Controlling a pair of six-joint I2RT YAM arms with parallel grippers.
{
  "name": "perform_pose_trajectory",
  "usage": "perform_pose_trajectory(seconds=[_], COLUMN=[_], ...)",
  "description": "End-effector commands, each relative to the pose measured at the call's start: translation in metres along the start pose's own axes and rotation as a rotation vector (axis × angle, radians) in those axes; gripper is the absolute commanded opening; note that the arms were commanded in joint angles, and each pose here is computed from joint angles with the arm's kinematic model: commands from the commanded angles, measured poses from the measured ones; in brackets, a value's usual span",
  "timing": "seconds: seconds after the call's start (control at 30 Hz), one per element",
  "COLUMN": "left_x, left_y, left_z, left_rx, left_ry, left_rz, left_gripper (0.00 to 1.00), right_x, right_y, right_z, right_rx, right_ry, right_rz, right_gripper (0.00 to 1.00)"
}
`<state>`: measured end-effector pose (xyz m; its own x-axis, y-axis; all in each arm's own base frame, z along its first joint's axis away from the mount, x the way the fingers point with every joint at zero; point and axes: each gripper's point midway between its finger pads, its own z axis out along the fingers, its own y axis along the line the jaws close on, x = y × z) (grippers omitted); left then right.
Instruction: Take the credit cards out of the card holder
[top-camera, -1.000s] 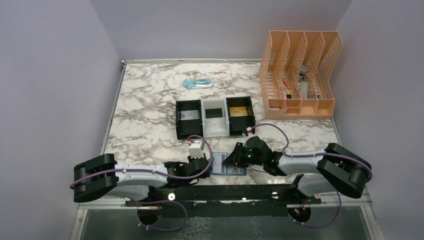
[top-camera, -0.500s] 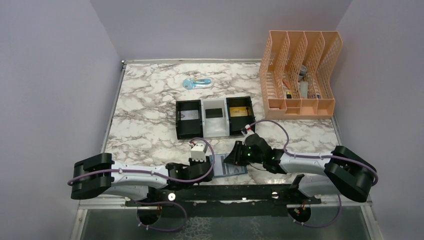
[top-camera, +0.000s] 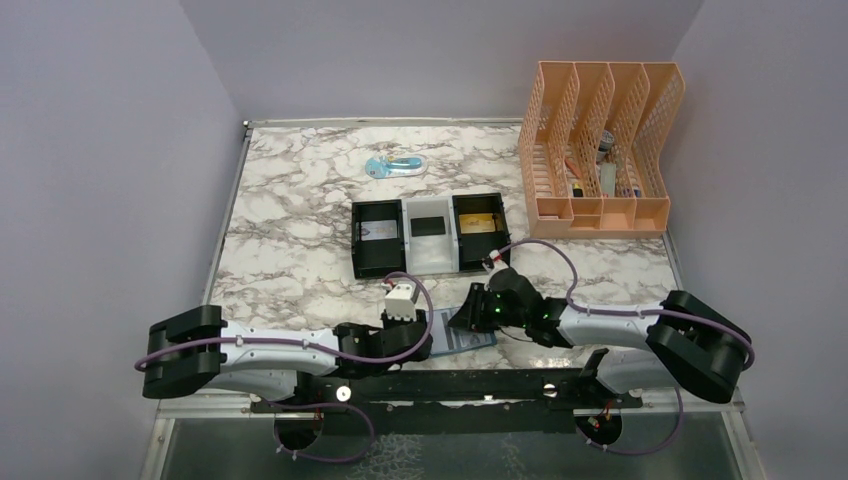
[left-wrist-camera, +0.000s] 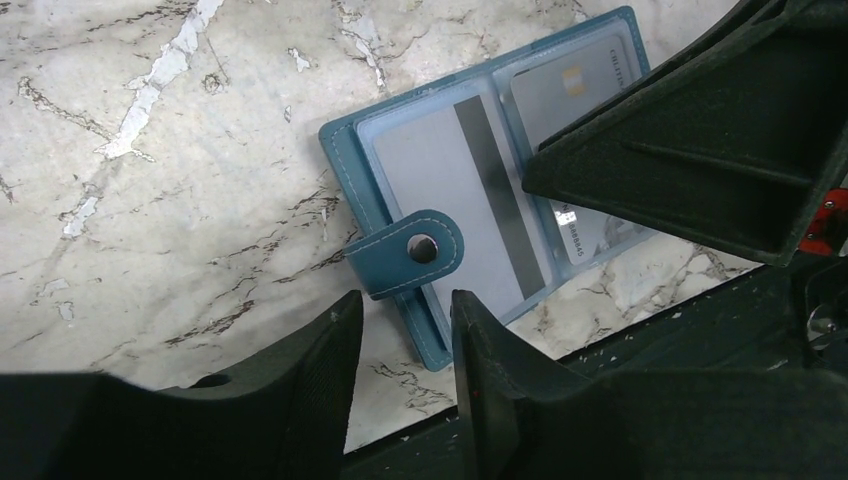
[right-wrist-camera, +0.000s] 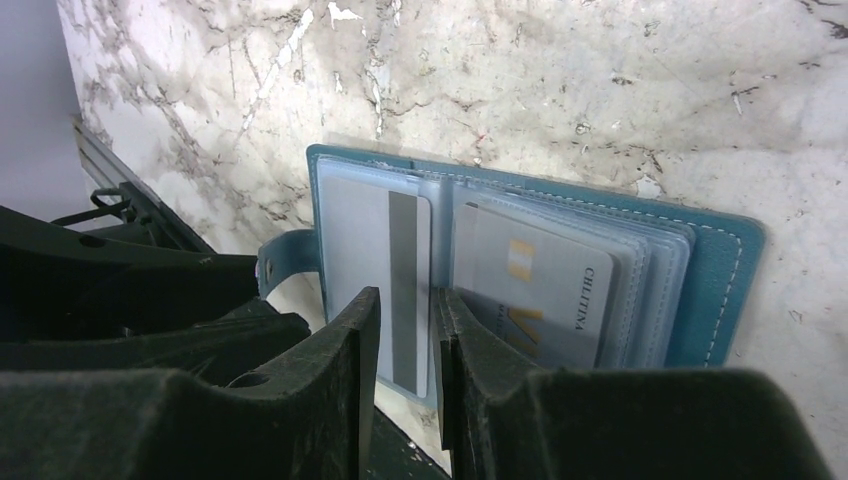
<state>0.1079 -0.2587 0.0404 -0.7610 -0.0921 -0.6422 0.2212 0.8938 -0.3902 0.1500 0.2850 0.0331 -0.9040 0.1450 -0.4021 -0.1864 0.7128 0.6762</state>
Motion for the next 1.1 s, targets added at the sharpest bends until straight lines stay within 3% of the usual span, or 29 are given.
perform_pose_trajectory(seconds=[0.0, 0.27, 0.53, 1.07], left_x=[-0.001, 0.014, 0.021, 0.032], left_y=[-0.005, -0.004, 0.009, 0.021], left_z=[0.004, 0.016, 0.02, 0.024], left_rx=[-0.01, -0.052, -0.129, -0.195], left_ry=[-0.004, 0.04, 0.05, 0.068], left_rz=[0.055, 0.087, 0.095, 0.118], left_gripper=[0.41, 0.33, 0.2, 0.15], right_x=[0.001, 0.003, 0.008, 0.006], right_y=[-0.006, -0.031, -0.016, 0.011], right_z=[0.003, 0.004, 0.005, -0.015], right_rx=[0.033, 0.15, 0.05, -0.144], right_ry=[0.0, 0.0, 0.022, -0.036], right_rz=[-0.021, -0.036, -0.046, -0.057], right_gripper=[0.27, 0.24, 0.2, 0.01])
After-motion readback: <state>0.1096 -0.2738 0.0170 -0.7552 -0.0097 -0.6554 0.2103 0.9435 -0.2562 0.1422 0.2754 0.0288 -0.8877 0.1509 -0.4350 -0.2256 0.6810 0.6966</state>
